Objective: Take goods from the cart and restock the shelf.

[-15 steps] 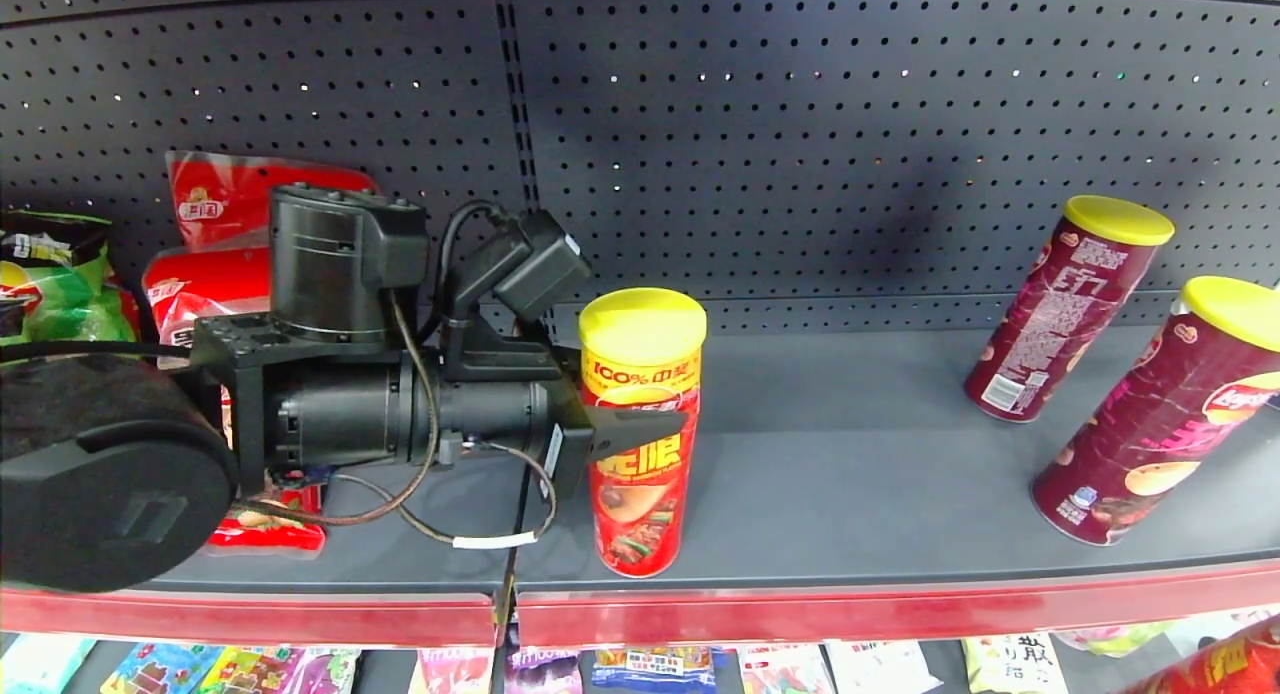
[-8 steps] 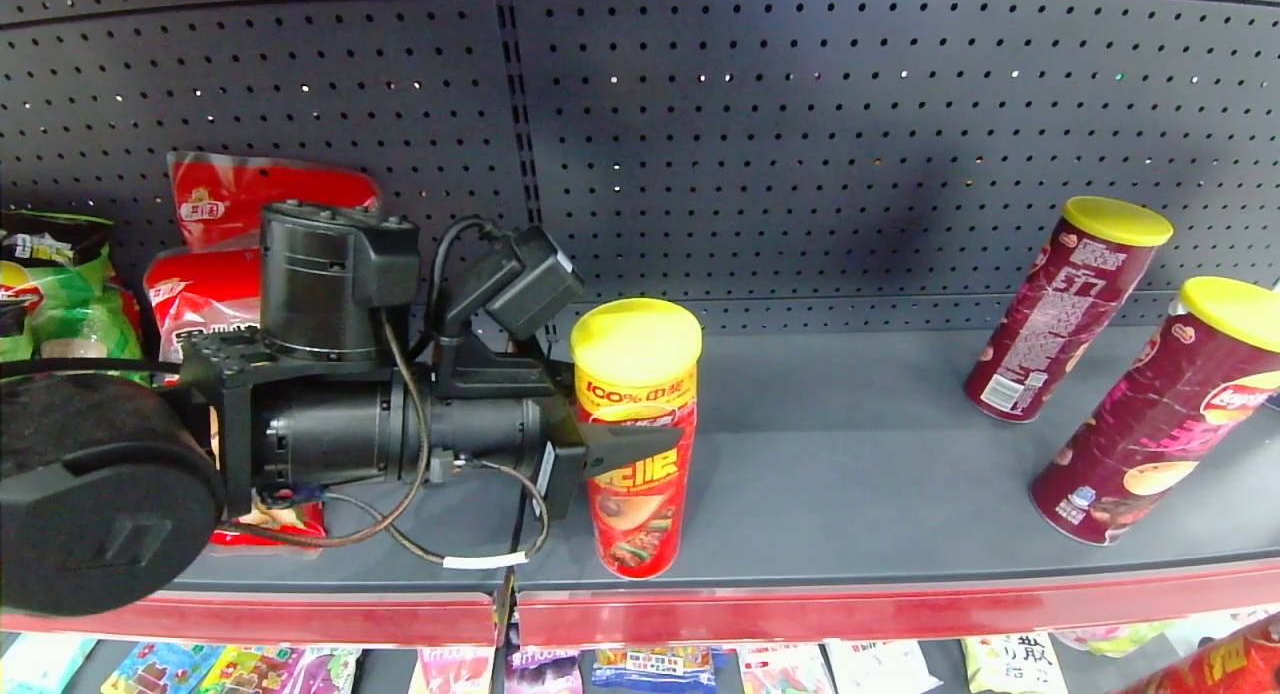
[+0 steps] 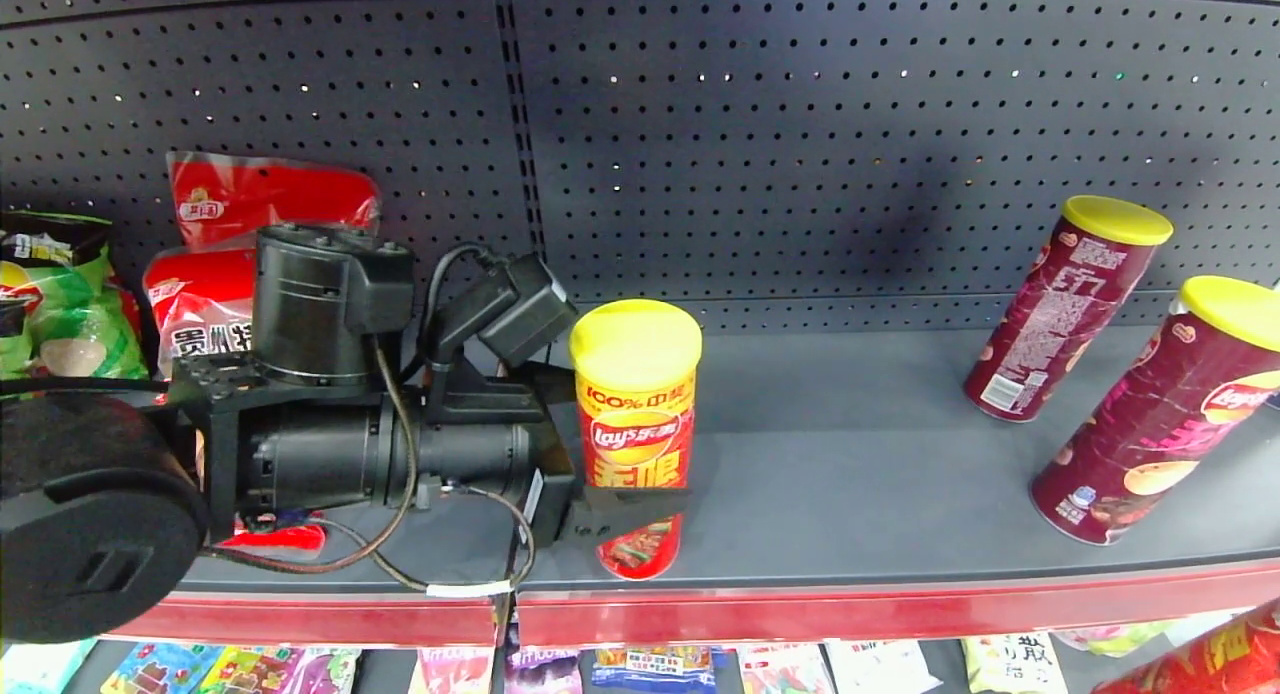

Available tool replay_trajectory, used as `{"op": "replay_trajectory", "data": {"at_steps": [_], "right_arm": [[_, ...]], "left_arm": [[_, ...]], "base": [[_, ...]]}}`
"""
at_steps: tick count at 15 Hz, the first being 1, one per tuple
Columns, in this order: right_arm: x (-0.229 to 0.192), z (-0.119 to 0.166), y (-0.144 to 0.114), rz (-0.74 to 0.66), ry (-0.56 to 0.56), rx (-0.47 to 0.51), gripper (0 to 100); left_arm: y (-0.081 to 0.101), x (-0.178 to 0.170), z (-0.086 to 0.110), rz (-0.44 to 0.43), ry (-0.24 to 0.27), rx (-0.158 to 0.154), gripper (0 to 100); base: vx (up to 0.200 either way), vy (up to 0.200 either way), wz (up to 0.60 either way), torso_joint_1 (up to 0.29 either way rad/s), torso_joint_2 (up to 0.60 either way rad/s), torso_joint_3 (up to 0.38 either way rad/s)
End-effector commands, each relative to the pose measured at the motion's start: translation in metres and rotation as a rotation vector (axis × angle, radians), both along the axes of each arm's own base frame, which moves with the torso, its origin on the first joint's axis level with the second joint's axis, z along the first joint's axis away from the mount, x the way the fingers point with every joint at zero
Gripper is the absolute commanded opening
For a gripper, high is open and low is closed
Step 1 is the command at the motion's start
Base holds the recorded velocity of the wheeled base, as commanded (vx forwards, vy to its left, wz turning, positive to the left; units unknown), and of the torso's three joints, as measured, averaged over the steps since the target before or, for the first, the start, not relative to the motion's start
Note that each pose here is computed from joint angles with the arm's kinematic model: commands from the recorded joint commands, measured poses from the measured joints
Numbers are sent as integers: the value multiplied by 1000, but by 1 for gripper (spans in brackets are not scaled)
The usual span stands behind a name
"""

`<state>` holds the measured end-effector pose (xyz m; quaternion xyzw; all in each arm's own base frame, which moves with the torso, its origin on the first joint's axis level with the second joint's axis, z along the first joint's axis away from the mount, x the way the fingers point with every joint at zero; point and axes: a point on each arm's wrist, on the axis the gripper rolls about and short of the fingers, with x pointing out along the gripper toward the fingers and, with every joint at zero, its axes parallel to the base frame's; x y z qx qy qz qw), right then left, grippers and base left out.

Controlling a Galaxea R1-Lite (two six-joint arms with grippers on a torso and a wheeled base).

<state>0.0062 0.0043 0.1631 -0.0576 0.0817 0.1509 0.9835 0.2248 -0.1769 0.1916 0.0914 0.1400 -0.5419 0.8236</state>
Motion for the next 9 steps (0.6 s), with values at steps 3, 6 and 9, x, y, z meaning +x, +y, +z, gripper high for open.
{"op": "replay_trajectory", "data": {"at_steps": [3,6,9], "right_arm": [[40,40,14,166,72,-38,0],[83,78,43,310,110,-60,0],[125,99,76,405,147,-67,0]], "left_arm": [[31,-33,-6,66,11,21,100],[57,-58,-12,125,10,35,100],[76,-85,-22,174,24,39,100]], "base": [[0,0,0,0,0,0],[0,0,0,0,0,0],[0,0,0,0,0,0]]}}
